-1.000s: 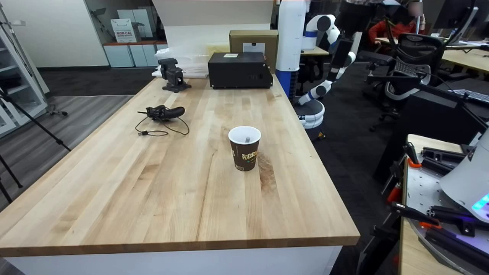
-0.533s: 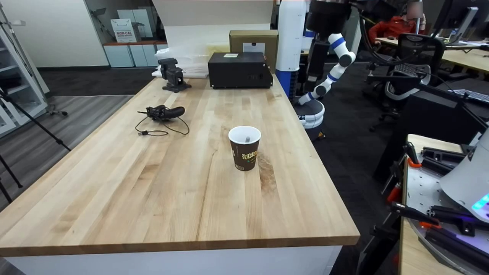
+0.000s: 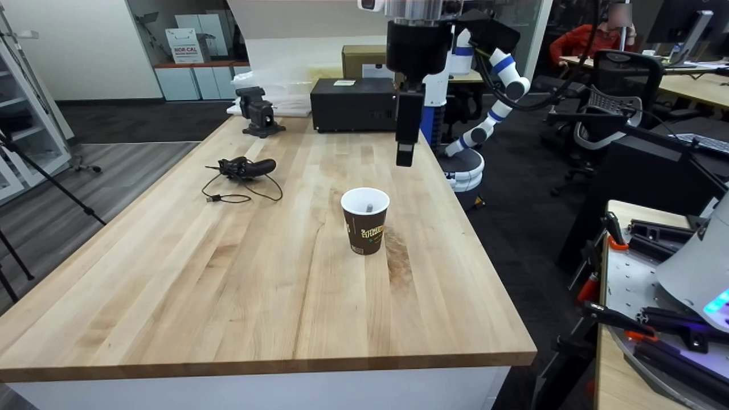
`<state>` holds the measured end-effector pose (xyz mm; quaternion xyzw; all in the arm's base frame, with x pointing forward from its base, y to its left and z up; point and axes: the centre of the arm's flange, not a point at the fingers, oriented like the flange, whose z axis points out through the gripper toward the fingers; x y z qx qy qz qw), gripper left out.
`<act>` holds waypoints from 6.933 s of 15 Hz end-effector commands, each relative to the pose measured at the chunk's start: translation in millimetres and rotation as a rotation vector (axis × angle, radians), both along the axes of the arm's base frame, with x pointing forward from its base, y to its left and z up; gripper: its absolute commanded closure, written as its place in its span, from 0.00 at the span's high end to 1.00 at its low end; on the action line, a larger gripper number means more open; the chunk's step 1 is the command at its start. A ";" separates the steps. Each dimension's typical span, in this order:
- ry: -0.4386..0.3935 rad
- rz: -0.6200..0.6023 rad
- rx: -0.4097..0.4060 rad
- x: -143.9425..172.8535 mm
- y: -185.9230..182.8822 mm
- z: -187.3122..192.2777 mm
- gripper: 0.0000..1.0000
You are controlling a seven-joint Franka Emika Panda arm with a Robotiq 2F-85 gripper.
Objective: Remove the pen from the cup and put it on the table
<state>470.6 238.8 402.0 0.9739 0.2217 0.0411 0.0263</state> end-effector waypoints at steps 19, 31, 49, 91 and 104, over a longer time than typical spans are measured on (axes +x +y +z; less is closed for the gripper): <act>0.093 0.113 -0.122 60.5 52.3 -84.6 1.00; 0.116 0.103 -0.123 71.2 43.7 -104.3 0.19; 0.079 0.107 -0.133 83.4 41.9 -91.8 0.03; 0.151 0.186 -0.171 55.7 61.0 -88.2 0.51; 0.135 0.207 -0.176 40.7 72.7 -74.7 0.03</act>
